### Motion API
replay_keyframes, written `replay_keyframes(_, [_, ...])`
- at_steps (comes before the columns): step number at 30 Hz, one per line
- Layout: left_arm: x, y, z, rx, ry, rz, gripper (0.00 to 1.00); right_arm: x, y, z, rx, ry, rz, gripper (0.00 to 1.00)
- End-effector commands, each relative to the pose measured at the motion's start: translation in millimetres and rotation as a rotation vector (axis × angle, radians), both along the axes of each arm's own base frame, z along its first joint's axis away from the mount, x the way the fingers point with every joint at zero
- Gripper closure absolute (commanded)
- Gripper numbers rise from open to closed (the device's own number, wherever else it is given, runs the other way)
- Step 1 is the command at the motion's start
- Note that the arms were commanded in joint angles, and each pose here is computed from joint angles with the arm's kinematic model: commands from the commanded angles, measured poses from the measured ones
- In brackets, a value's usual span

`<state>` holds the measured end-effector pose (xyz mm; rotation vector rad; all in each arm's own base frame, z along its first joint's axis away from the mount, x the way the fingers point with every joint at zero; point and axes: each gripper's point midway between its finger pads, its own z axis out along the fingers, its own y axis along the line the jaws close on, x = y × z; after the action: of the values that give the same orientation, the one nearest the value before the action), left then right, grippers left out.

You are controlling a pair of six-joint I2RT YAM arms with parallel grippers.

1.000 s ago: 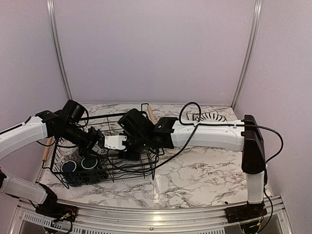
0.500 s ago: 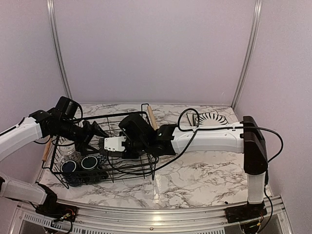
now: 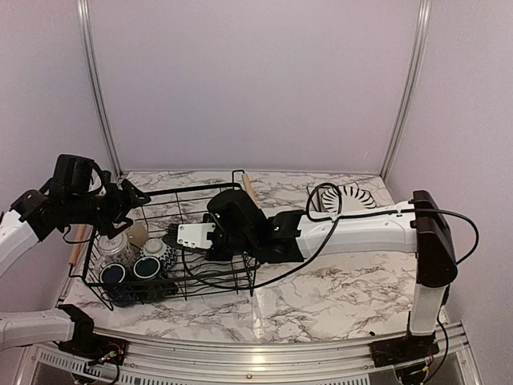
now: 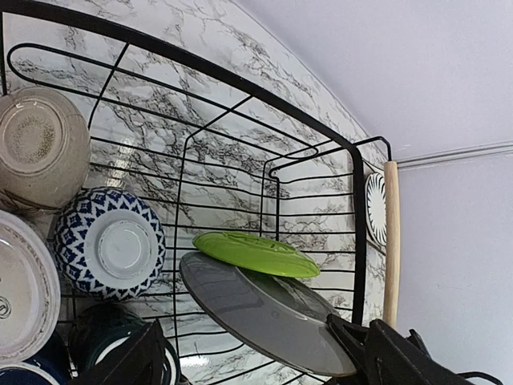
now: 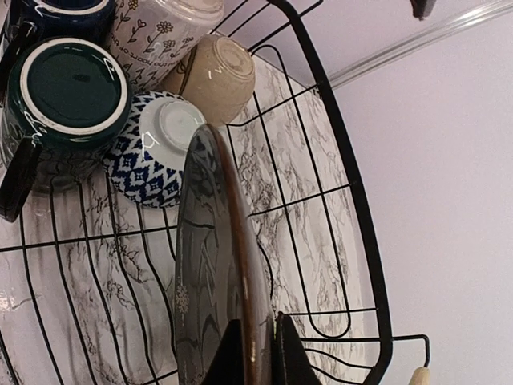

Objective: Unload the mixed dishes from the dish rack
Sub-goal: Place the plate with another plate.

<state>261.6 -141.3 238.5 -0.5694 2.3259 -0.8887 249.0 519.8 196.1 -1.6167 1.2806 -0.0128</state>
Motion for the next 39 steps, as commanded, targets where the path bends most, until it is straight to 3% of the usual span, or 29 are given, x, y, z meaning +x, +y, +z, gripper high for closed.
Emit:
replay_keyframes(1, [6.2,-1.3,-5.4,0.006,-0.054,0.018,0.12,10.1,-1.2,79.0,0.214,-0.135,-0.062,1.0])
replay_keyframes(10, [5.7,-6.4,-7.9,0.021,-0.083,0.018,0.14,9.0,-5.7,105.1,0.233,-0.225,-0.039,1.0])
replay_keyframes(25, [5.3,5.4,1.3,0.041,-0.139,0.062,0.12,-23.2,-1.1,121.1,0.223,-0.141,0.156,1.0])
replay_keyframes(39, [6.9,5.8,3.3,0.05,-0.152,0.061,0.1,-22.7,-18.2,123.6,0.206,-0.132,0.114,1.0])
